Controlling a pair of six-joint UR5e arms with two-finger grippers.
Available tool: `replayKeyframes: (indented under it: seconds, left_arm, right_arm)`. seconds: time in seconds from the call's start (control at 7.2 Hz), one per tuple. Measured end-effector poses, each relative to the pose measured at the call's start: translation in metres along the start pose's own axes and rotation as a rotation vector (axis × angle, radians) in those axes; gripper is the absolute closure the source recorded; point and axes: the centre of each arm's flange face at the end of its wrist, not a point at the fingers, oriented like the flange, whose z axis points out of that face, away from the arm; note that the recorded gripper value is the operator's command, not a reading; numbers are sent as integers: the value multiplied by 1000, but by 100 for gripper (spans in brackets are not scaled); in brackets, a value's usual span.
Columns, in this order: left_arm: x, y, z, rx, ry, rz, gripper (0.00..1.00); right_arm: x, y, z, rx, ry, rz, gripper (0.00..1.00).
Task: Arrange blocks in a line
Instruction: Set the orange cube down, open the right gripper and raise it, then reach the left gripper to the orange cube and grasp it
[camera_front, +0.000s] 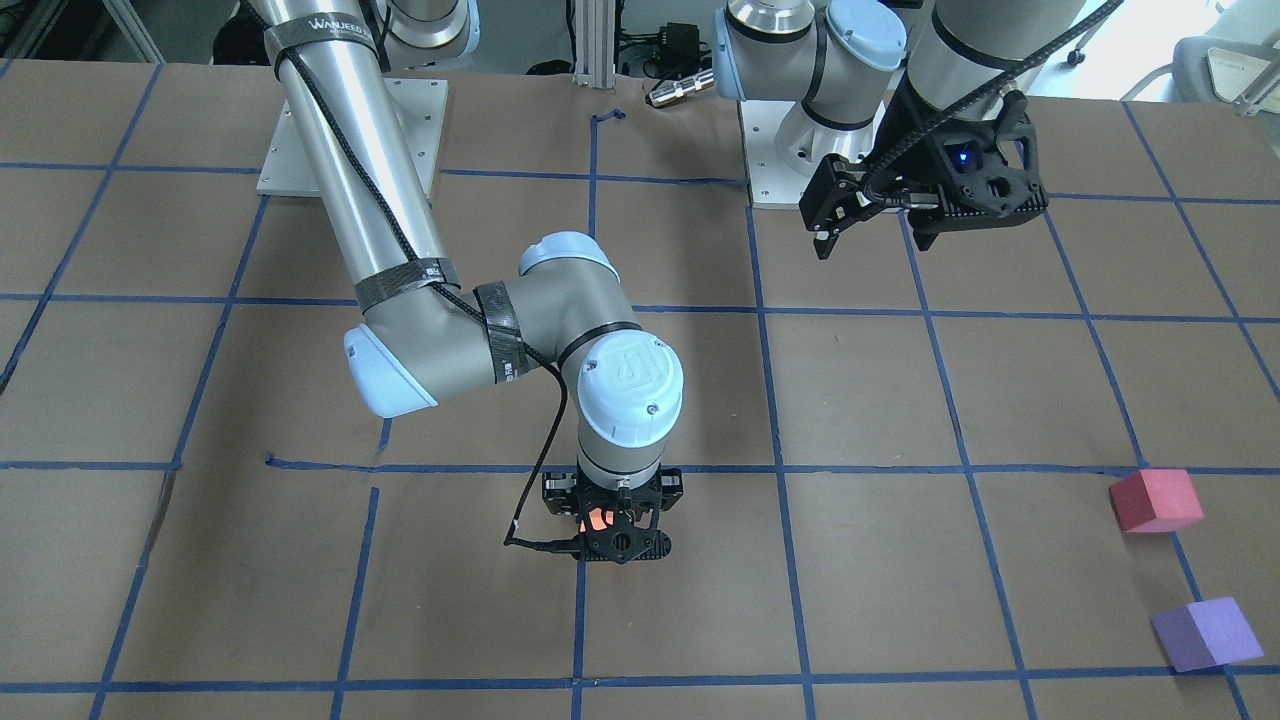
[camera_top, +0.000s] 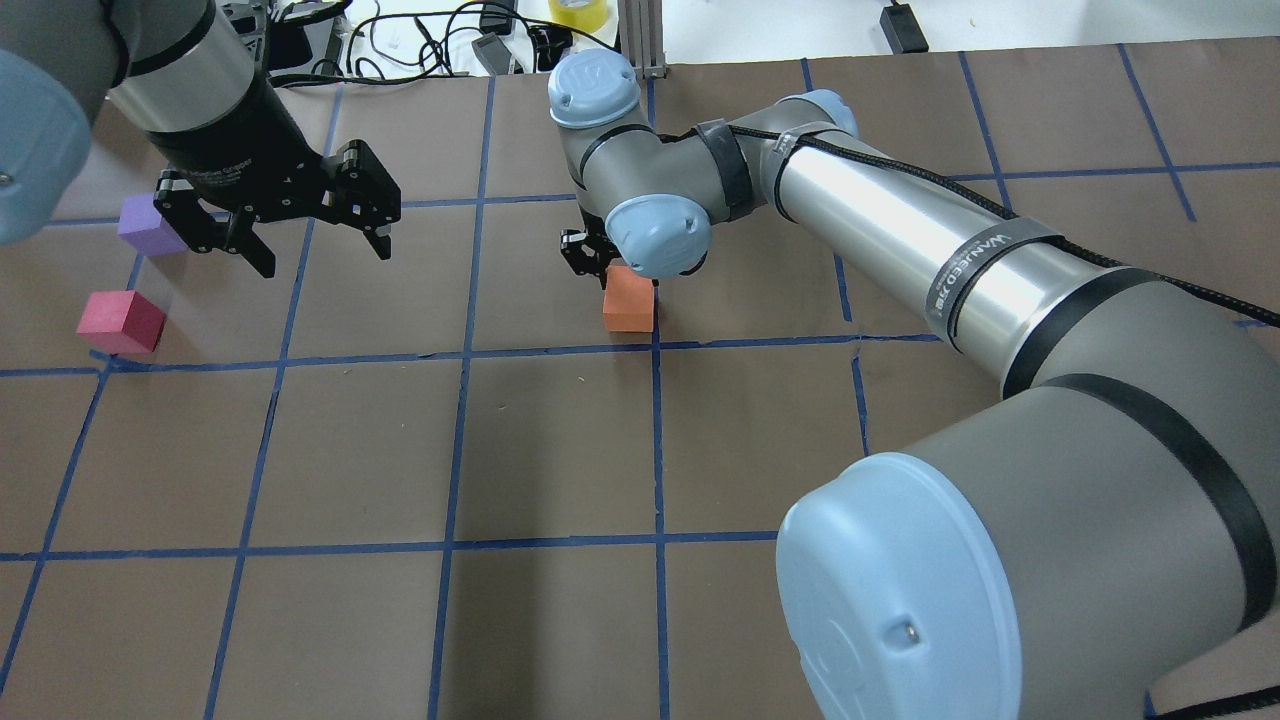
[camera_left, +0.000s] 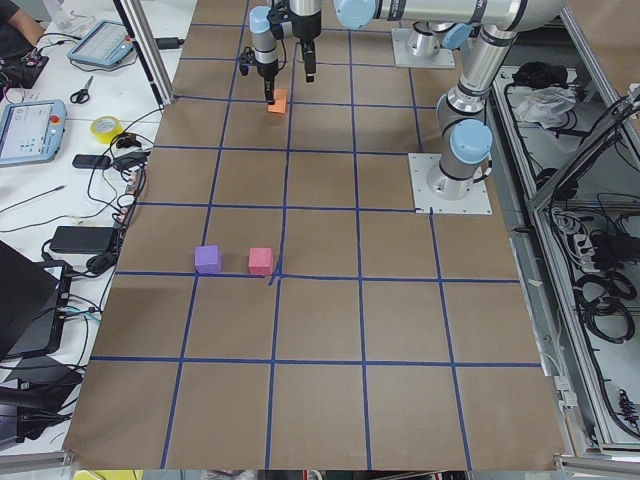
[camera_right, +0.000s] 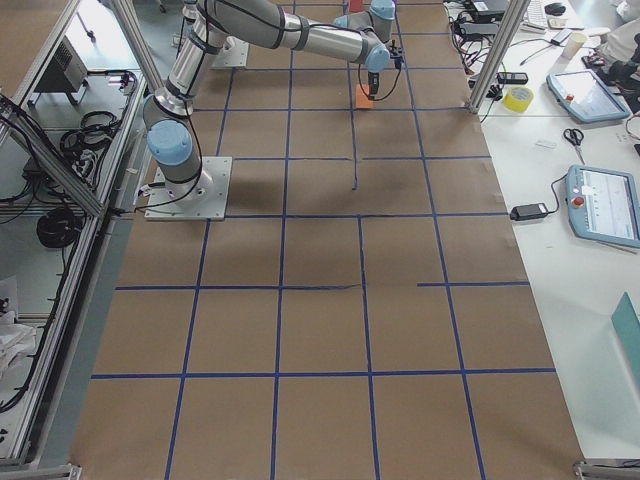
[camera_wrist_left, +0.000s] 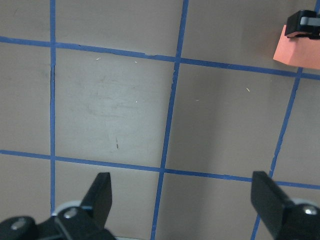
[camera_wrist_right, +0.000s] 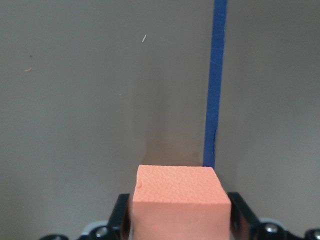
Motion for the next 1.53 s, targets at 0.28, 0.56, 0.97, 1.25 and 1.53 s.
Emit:
replayKeyframes:
  seconds: [0.28, 0.56, 0.97, 1.25, 1.53]
  left_arm:
    - [-1, 0, 0, 0, -1, -2, 0]
    - [-1, -3, 7, -16, -4, -3, 0]
    - [1, -9, 9, -4, 4, -1, 0]
    - [6, -24, 13, 46, 11, 5, 0]
    - [26, -46, 30, 94, 27, 1, 0]
  right_arm:
    - [7, -6, -20, 23, -25, -15, 0]
    - [58, -25, -70, 60, -80, 2, 0]
    - [198, -20, -165, 19, -106, 46, 0]
    - [253, 22, -239, 32, -66, 0, 0]
    - [263, 78, -291, 32, -51, -15, 0]
